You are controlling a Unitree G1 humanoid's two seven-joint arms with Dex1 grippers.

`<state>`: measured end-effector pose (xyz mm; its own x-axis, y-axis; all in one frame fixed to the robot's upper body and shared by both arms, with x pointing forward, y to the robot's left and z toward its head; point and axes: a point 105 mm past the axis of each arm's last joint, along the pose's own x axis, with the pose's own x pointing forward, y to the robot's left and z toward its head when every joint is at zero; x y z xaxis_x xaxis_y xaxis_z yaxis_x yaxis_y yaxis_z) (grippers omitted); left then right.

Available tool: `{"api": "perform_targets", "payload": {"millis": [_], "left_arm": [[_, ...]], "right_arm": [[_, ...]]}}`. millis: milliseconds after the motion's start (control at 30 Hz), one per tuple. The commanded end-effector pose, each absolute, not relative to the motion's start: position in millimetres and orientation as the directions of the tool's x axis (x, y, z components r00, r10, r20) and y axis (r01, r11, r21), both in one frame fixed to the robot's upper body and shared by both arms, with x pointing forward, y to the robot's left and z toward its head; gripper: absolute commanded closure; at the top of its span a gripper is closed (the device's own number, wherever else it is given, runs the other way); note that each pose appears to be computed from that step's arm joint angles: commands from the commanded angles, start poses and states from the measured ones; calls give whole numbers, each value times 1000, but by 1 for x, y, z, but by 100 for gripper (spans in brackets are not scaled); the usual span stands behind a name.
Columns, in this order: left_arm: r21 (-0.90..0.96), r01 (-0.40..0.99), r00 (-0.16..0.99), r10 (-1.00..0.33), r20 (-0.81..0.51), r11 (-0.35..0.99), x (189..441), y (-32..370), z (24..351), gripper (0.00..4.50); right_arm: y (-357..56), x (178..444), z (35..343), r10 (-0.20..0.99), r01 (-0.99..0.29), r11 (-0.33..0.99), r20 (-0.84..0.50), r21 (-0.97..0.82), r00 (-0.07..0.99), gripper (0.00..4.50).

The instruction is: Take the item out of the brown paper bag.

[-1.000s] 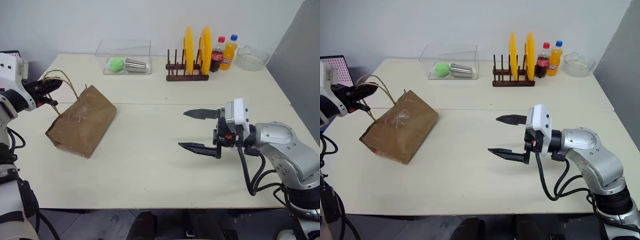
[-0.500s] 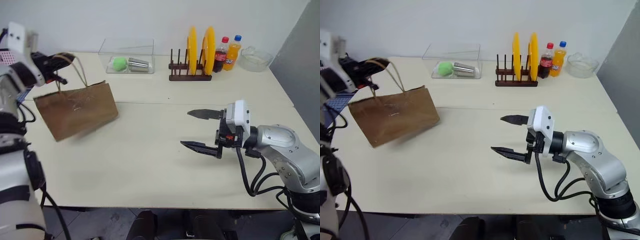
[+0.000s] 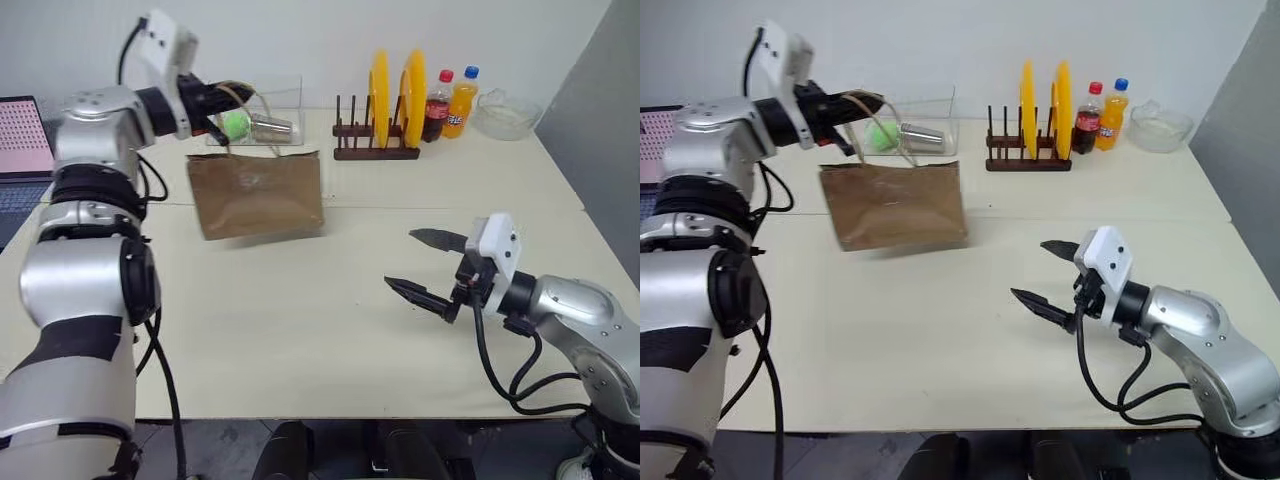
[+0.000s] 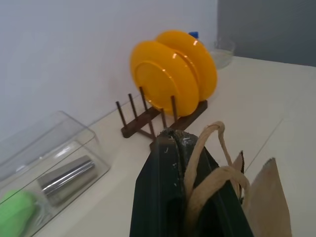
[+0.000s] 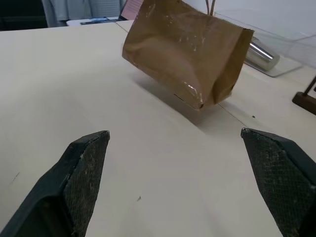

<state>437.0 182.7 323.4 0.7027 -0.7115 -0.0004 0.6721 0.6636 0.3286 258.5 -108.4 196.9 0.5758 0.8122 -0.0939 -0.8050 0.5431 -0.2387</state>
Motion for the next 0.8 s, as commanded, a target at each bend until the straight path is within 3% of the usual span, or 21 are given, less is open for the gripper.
{"api": "perform_targets", "payload": {"millis": [33,400,633,800], "left_arm": [[415,654,671,-739,70,633,434,161,356,448],[425,709,579,-809,104,562,439,78,362,448],[442,687,594,-796,118,577,441,62,365,448],[448,686,608,-790,81,574,445,53,349,448]], "right_arm": [[-111,249,207,795,-778,569,-63,-265,603,0],[-125,235,189,712,-712,669,-89,-212,696,0],[-127,228,182,687,-690,697,-98,-194,720,0],[-126,227,181,669,-672,715,-91,-192,738,0]]}}
